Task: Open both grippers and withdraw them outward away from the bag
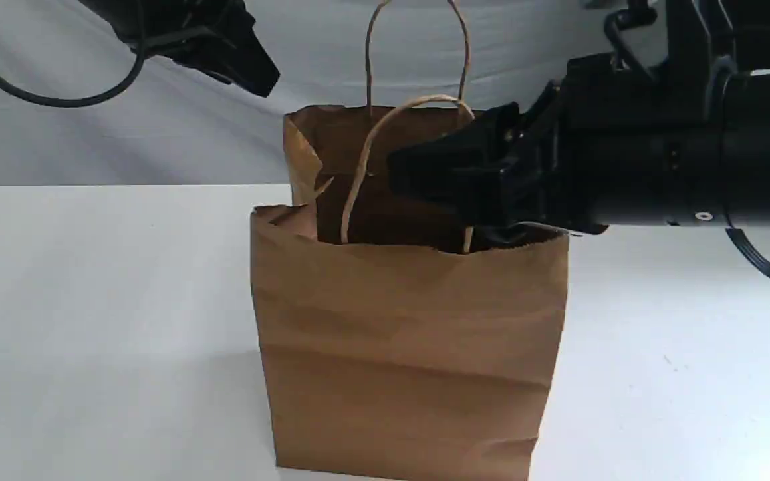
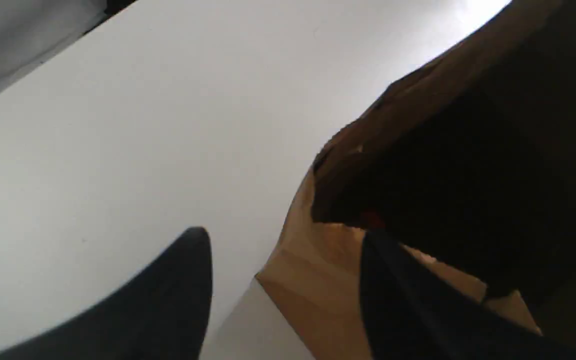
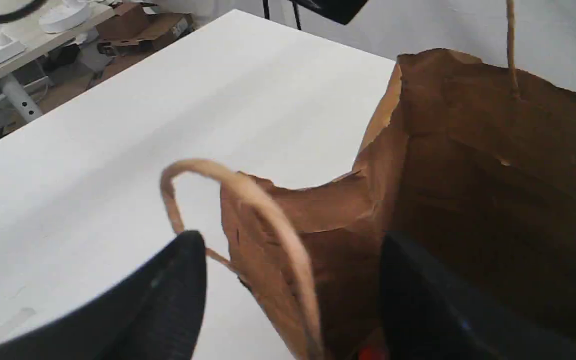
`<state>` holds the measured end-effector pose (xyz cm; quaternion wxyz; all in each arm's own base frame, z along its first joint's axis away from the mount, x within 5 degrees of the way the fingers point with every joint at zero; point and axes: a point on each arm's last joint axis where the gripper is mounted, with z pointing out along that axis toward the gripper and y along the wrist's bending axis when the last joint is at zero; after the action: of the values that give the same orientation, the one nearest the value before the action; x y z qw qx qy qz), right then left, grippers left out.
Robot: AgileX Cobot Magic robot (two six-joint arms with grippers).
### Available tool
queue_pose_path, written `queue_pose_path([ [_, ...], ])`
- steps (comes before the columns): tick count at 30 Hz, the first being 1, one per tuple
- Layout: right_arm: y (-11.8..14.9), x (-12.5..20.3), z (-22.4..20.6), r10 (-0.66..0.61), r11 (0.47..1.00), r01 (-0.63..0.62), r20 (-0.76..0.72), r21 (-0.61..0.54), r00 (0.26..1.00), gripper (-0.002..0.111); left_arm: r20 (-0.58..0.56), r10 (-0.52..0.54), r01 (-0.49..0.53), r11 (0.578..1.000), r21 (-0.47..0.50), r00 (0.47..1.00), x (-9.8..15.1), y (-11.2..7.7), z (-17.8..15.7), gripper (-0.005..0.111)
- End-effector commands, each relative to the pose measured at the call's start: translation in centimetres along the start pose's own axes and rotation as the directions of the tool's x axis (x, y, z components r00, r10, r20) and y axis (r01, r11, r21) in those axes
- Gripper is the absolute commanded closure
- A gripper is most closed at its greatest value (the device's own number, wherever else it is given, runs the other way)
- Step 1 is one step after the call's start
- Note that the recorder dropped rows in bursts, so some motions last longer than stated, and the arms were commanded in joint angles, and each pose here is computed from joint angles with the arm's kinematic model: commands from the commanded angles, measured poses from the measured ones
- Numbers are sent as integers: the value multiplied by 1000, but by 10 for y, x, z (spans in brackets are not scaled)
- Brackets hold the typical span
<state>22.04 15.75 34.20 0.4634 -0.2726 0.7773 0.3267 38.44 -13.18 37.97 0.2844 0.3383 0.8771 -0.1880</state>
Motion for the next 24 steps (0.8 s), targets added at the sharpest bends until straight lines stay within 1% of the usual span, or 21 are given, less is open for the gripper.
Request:
queue_pose_path([
  [1,1,3,-1,-3,1000,3,-9,-4,1000,55,31,10,-10,1000,-16,999,-4,-8,-14,59],
  [5,4,2,-6,-25,1000,25,-19,-7,999,55,38,18,-17,1000,-26,999,-4,-10,-19,59],
  [12,8,3,-32,-66,995,72,-70,76,995,55,20,28,-27,998,-57,999,-2,-7,-19,59],
  [17,18,0,-56,-68,993,74,-57,97,996,55,20,29,-28,998,-59,999,-1,-9,-22,59],
  [21,29,-2,-77,-74,993,77,-33,87,997,55,5,22,-22,998,-53,1000,7,-14,-26,59],
  [23,34,-2,-87,-98,991,100,-23,85,995,58,-12,24,-25,999,-46,1000,14,-17,-27,59],
  [24,36,-2,-92,-117,989,118,-21,88,993,61,-19,20,-21,999,-43,1000,17,-18,-27,60],
])
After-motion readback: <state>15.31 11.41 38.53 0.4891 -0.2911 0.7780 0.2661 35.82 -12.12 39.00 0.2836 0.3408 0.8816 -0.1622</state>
